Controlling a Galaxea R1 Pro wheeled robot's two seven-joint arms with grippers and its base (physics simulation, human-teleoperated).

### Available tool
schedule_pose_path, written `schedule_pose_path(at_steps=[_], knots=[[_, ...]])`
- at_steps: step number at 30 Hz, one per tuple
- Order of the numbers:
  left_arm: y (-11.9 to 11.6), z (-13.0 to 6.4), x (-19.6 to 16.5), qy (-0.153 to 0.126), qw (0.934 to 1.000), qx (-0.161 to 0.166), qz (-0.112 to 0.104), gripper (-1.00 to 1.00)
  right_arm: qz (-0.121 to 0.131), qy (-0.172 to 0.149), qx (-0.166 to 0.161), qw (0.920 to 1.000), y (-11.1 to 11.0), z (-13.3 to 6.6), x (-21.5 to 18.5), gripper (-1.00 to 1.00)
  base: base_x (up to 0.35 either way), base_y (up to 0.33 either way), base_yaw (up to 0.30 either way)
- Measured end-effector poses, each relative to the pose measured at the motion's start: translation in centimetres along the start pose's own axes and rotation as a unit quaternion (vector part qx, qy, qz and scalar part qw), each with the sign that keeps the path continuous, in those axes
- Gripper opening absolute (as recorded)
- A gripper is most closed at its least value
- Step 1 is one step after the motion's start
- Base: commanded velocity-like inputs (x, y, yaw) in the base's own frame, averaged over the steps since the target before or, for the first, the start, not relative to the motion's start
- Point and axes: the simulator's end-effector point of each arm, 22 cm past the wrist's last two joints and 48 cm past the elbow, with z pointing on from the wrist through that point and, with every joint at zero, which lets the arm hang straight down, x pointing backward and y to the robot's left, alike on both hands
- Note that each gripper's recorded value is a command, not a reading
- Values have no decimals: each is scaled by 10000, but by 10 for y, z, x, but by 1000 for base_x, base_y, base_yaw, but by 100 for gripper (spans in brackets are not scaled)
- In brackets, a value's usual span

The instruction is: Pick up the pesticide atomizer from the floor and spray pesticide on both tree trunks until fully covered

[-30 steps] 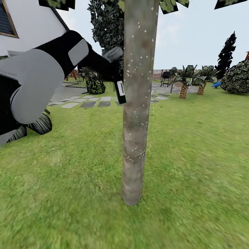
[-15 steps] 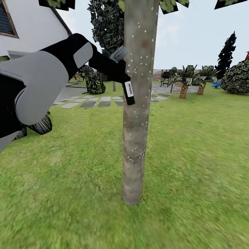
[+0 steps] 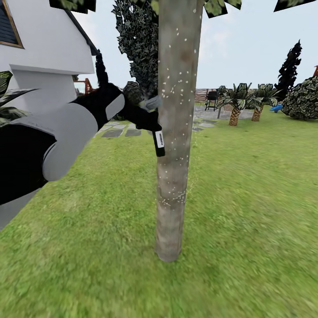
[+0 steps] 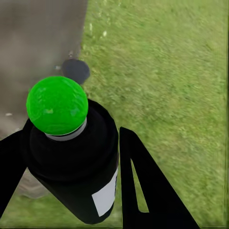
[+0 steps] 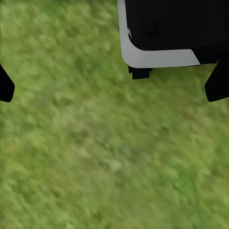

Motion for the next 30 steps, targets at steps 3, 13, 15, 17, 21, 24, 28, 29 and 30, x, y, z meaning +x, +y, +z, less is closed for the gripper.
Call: schedule_pose_path(at_steps=[3,13,15,17,21,24,28,29,30], knots=[[11,16,21,89,9999,6,-71,-100,0,-1,0,10000,0,0,0,100,0,0,0],[38,55,75,187,9996,34,-196,-100,0,0,0,10000,0,0,0,100,0,0,0],[38,53,71,109,9998,33,-149,-100,0,-3,0,10000,0,0,0,100,0,0,0],[37,49,64,37,9999,32,-91,-100,0,-3,0,10000,0,0,0,100,0,0,0],[39,-7,8,-389,9987,-147,306,-100,-1,-1,-1,10000,0,0,0,100,0,0,0],[1,-44,-33,-821,9938,-2,746,-100,0,-4,0,10000,0,0,0,100,0,0,0],[-14,-56,-46,-998,9902,11,982,-100,0,-3,0,10000,0,0,0,100,0,0,0],[-16,-58,-47,-1018,9897,16,1006,-100,0,-4,0,10000,0,0,0,100,0,0,0],[-17,-59,-48,-1031,9894,17,1021,-100,0,-4,0,10000,0,0,0,100,0,0,0]])
